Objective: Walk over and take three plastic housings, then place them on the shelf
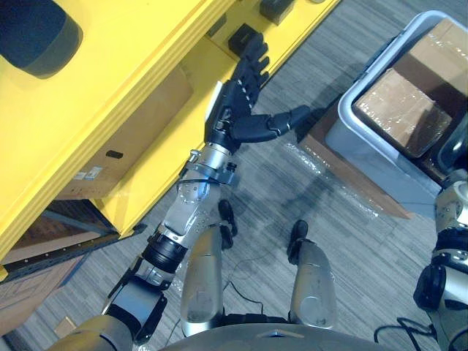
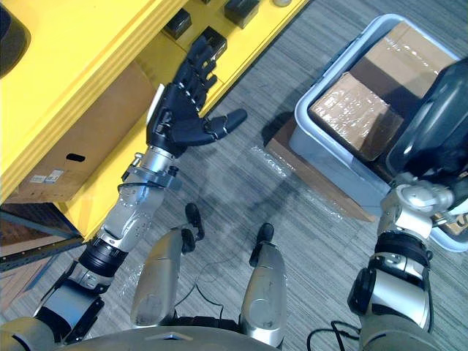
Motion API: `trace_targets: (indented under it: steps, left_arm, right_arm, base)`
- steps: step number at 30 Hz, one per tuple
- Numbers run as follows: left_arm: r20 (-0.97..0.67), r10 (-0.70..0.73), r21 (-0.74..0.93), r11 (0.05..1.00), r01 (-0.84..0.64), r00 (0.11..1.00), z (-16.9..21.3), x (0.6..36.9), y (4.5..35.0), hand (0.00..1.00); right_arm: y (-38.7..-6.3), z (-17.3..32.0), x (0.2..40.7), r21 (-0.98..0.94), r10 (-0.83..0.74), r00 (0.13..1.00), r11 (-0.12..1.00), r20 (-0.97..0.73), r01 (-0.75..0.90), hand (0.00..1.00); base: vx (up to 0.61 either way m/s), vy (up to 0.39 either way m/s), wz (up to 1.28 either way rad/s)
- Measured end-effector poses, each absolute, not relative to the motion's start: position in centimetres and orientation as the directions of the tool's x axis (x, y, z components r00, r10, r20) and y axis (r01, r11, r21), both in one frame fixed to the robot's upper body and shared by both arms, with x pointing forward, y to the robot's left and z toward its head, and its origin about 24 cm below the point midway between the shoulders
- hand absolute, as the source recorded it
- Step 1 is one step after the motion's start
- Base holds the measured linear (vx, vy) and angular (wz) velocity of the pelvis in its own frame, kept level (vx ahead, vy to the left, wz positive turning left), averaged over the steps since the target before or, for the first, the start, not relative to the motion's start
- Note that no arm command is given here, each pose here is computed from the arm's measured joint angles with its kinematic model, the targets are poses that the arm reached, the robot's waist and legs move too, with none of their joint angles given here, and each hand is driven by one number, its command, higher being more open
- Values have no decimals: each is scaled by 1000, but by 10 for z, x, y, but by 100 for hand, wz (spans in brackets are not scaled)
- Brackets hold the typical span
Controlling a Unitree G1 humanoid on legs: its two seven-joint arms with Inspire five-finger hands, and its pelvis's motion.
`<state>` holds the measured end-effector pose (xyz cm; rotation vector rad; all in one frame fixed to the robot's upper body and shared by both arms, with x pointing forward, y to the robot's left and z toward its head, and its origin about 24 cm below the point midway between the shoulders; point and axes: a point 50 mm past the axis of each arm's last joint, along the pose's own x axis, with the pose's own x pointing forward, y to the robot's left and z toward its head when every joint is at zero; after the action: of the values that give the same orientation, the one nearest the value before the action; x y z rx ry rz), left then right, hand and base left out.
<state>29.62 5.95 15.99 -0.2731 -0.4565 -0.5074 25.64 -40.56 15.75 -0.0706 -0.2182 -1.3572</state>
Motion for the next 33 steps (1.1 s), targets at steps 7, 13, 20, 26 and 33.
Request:
trace_targets:
  steps: [7,13,20,26,33]
  left_arm:
    - [315,-479,-162,824,544,819,127,286,49,100]
    - [288,-461,-256,808,531,839,124,288,52,100]
    - [328,-464,-522,637,567,823,129,288,46,100]
    - [359,-490,-603,528,598,795,132,285,36,100]
    - [254,-450,-578,639,507,856,119,287,32,100]
  right_arm:
    - [-369,171,243,73,-811,163,245,562,967,0]
    - [-325,148,247,-73,-684,298,337,666,939,0]
    - [-273,115,256,-259,-551,507,466,663,846,0]
    - [-241,106,266,-315,-453,619,580,642,752,0]
    - [-213,101,270,-301,-386,666,671,639,677,0]
  base:
    - [113,-10,-10]
    - [73,-1,-3]
    - [20,19,-9]
    - [-17,31,-3]
    - [-56,14,-1]
